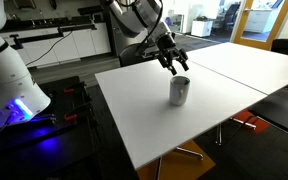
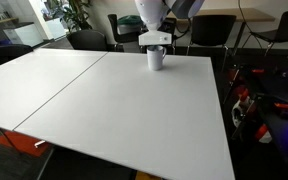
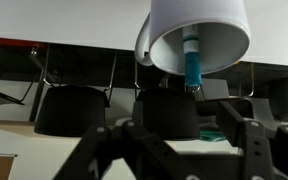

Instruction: Take the marker out of the mug and put it on the table

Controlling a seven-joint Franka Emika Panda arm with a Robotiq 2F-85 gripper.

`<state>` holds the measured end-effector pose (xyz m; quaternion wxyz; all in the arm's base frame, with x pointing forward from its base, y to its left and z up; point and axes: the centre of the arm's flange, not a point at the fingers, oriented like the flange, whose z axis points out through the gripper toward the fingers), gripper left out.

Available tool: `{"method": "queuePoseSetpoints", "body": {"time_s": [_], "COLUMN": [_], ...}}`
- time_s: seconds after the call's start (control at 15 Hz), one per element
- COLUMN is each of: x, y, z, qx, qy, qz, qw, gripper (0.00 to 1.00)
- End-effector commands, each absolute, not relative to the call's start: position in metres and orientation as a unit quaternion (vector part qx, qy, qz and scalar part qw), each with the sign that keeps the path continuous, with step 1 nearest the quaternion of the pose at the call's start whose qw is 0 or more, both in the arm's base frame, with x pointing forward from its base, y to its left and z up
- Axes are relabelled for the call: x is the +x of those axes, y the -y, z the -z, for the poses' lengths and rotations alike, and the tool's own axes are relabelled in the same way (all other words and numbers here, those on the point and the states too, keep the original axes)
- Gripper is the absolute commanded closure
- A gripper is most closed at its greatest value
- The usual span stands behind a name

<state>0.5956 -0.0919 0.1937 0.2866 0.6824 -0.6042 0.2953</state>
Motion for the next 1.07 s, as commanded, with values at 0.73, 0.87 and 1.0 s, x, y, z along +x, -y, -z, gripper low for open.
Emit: {"method": "queuePoseSetpoints", "body": {"time_s": [0.73,0.87,1.0], "x": [0.613,0.613,0.615], "y": [0.109,0.109,0.110], "z": [-0.172,-0.171,-0.170], "qx": [0.700,0.699,0.699], "qy": [0.595,0.595,0.595], "qz": [-0.300,-0.300,-0.299], "qw": [0.259,0.260,0.261], "gripper": [0.59,0.60,0.59]}}
